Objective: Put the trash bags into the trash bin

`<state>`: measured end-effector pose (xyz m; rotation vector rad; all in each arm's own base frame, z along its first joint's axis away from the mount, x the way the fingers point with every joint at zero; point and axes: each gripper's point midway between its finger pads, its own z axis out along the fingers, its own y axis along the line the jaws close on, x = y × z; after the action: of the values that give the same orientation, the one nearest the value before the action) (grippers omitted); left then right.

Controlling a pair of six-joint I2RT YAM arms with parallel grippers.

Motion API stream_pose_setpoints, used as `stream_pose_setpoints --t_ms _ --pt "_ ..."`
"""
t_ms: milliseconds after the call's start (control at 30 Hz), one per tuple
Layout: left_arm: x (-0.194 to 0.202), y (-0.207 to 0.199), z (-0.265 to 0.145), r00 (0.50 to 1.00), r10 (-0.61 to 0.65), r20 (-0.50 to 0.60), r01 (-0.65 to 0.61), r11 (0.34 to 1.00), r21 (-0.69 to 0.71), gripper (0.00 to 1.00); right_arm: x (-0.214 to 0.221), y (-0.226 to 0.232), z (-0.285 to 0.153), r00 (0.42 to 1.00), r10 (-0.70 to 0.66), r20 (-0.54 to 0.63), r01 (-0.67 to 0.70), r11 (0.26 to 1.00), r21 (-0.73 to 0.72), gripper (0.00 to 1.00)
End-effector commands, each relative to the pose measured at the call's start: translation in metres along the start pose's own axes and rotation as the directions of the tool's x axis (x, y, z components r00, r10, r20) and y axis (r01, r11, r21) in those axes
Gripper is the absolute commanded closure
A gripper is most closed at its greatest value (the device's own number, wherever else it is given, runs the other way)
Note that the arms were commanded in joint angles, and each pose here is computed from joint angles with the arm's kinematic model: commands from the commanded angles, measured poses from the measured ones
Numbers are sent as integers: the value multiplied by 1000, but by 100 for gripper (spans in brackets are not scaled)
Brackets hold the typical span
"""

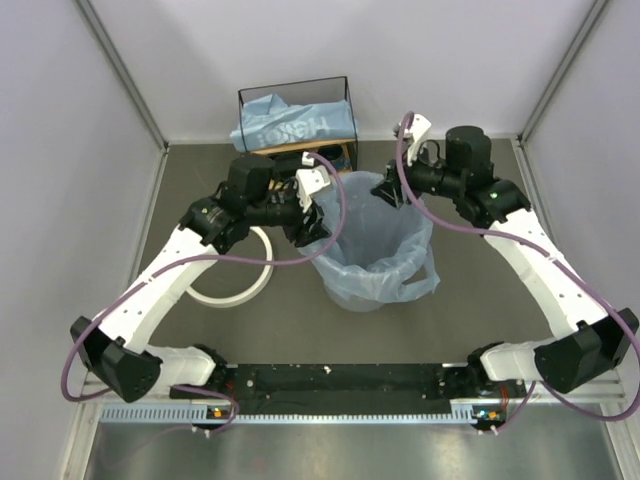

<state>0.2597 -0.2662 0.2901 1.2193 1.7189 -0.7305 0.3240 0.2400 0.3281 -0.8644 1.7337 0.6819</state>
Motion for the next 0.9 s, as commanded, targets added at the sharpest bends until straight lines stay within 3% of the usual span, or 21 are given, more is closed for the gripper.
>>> stream_pose_setpoints --t_ms 0,100,200,467,600,700,733,800,867 --pt "-58 3 -31 984 135 120 -128 990 -62 37 9 -22 -25 996 -12 -86 19 997 81 39" --pt "-98 7 -61 960 119 252 -97 990 -101 30 26 -38 -34 985 -15 -174 39 991 131 28" --pt "-107 26 -84 953 52 298 -3 987 -160 30 39 -47 -39 972 -8 -234 48 985 165 27" --pt "-35 101 -112 936 -237 259 320 882 -347 34 72 -55 -24 929 17 -370 35 991 133 41" --pt "14 112 -110 913 -356 199 407 832 -378 35 82 -62 -9 913 0 -407 41 995 91 55" --pt "49 120 -113 850 -484 206 526 763 -376 37 77 -72 1 909 -39 -414 79 994 80 65" --pt "56 123 -114 843 -498 203 536 752 -384 38 76 -76 3 908 -54 -416 95 992 79 72" --pt "73 127 -118 835 -519 180 544 732 -410 38 66 -83 5 904 -120 -409 161 985 66 97" --pt "87 130 -118 849 -511 136 516 742 -428 38 60 -87 8 897 -188 -401 221 974 39 100"
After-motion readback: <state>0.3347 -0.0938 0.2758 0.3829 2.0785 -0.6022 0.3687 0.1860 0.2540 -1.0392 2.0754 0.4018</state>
